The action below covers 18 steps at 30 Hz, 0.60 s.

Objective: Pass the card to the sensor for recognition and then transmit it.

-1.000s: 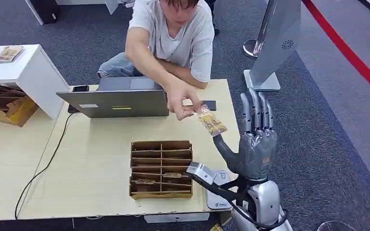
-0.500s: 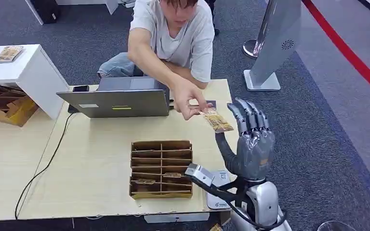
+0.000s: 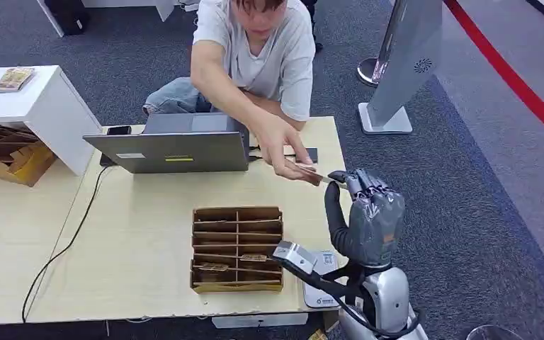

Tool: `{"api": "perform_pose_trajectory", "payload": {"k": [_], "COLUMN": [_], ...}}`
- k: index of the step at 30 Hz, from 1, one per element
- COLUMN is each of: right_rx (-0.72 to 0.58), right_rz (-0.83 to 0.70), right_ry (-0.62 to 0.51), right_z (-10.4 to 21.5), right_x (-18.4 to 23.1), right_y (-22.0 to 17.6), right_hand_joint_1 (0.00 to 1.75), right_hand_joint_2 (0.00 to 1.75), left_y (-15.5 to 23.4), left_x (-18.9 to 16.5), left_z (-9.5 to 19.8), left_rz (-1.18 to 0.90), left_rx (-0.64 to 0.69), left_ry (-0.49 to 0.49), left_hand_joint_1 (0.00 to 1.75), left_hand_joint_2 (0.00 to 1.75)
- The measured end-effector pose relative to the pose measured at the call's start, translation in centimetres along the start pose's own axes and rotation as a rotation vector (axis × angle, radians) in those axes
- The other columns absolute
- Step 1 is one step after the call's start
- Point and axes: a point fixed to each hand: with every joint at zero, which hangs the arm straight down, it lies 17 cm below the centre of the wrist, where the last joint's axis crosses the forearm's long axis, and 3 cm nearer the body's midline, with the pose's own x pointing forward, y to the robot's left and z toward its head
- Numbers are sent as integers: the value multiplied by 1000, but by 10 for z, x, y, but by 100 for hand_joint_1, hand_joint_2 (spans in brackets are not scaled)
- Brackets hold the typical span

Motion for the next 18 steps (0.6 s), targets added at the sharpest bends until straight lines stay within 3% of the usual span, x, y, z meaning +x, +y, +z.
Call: {"api": "perform_pose_trajectory", "payload": {"k": [18], "right_rx": [64], "right_rz": [-167], "right_ry": [34], "right_z": [6], "right_x": [4], "right_y": [12], "right_hand_joint_1": [175], "right_hand_joint_2": [175], "left_y": [0], "left_x": [1], "left_z": [0], "left_rz": [-7], "left_rx": [0], "left_ry": [-4], "left_hand_joint_1": [0], "left_hand_joint_2": [175]}}
